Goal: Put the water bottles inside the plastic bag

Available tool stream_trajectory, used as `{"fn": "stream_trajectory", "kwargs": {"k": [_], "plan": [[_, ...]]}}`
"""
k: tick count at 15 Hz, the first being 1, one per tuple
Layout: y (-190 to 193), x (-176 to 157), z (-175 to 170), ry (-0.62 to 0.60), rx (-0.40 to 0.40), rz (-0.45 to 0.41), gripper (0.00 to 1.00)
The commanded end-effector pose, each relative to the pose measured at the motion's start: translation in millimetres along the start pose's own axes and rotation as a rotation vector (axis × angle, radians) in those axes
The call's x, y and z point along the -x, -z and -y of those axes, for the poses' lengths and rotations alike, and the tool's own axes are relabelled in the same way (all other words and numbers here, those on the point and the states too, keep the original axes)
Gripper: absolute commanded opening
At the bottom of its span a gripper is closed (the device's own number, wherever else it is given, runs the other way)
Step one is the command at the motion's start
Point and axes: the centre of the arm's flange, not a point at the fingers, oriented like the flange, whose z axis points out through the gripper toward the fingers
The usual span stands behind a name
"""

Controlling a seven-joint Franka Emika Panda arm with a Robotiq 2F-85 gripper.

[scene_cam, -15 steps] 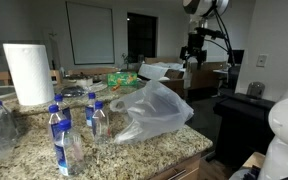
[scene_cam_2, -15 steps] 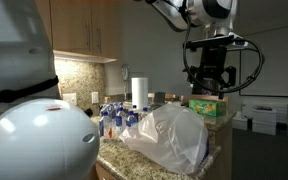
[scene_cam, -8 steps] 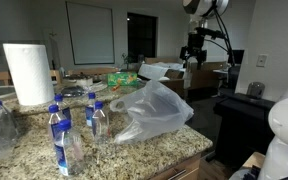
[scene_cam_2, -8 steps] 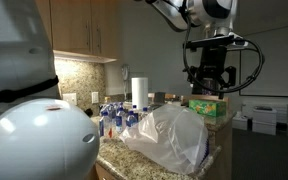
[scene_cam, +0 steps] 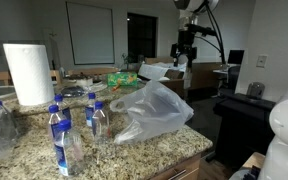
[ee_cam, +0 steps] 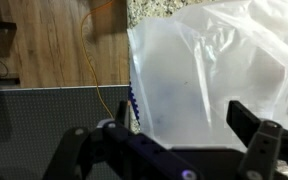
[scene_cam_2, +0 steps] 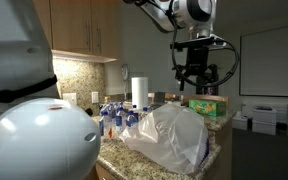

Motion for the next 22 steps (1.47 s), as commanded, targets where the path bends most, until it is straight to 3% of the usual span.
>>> {"fn": "stream_trajectory", "kwargs": {"k": [1,6,9,11,22], "plan": [[21,5,69,0.101,-0.003,-0.048,1.0],[19,13,191,0.341,-0.074,-0.051,1.0],[-9,23,238,0.457,-0.065,-0.032,1.0],[-32,24,261,0.488,-0.039,-0.068,1.0],[-46,18,284,0.521,-0.047,-0.076,1.0]]}}
